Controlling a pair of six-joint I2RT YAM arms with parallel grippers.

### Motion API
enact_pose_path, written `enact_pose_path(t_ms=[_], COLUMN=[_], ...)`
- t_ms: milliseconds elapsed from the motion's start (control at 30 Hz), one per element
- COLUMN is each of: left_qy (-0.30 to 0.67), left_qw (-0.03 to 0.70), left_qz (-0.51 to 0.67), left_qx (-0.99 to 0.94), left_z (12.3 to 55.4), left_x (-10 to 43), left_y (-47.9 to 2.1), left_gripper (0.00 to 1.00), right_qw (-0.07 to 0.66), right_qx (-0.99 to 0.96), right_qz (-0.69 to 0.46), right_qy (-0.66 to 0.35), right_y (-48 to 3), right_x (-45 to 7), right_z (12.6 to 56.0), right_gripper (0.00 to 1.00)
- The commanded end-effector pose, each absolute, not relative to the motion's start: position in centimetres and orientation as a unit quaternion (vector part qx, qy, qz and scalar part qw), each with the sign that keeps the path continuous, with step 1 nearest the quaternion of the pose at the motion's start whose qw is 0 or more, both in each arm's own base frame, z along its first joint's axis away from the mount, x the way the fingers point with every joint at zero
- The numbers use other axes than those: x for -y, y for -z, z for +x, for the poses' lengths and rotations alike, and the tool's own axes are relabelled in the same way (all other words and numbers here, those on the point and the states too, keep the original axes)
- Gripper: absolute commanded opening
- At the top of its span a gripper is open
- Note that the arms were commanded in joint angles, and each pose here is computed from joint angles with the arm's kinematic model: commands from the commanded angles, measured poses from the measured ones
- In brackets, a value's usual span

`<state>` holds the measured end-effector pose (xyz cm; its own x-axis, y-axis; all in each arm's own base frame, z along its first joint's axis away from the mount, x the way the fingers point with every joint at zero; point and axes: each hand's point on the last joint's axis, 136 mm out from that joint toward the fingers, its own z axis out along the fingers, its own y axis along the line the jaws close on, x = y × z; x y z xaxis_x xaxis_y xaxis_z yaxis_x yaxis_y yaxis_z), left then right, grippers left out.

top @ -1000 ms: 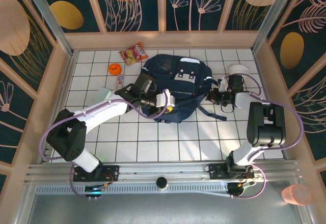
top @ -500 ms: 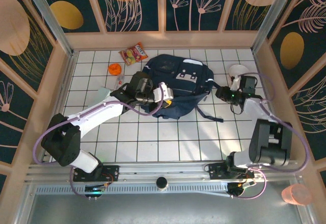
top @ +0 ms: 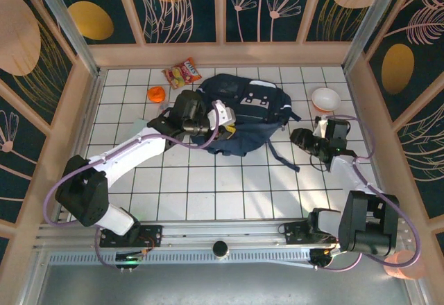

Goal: Pack books, pencil case, and school supplies into a backpack

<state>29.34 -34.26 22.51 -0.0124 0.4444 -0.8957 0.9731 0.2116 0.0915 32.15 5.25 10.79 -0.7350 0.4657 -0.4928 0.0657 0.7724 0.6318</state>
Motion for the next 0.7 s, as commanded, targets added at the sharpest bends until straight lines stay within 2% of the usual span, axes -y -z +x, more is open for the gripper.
enact_pose_path(t_ms=[0,67,100,233,400,533,667], left_qy=[0.335,0.319,0.308,0.267,0.231,0.164,0.188], left_qw=[0.471,0.485,0.491,0.512,0.499,0.444,0.355], left_qz=[0.557,0.541,0.535,0.485,0.345,0.181,0.077], left_qx=[-0.597,-0.609,-0.614,-0.657,-0.761,-0.862,-0.912], left_z=[28.7,29.4,29.7,31.9,36.6,40.6,41.6], left_x=[35.3,34.8,34.5,32.8,29.2,23.6,21.2], left_y=[-26.9,-27.2,-27.3,-26.9,-25.1,-19.3,-13.2], left_gripper=[0.53,0.65,0.68,0.76,0.81,0.81,0.8], right_qw=[0.369,0.37,0.37,0.367,0.34,0.296,0.244], right_qx=[-0.864,-0.867,-0.868,-0.867,-0.87,-0.877,-0.876], right_qz=[0.144,0.14,0.139,0.137,0.144,0.165,0.186], right_qy=[-0.311,-0.304,-0.301,-0.306,-0.326,-0.341,-0.372], right_y=[-14.1,-14.6,-14.9,-15.3,-14.8,-12.8,-10.4], right_x=[-5.3,-5.2,-5.1,-5.5,-7.4,-10.3,-13.5], right_z=[33.5,33.6,33.7,33.6,33.0,31.8,30.2], right_gripper=[0.42,0.42,0.42,0.43,0.43,0.43,0.43])
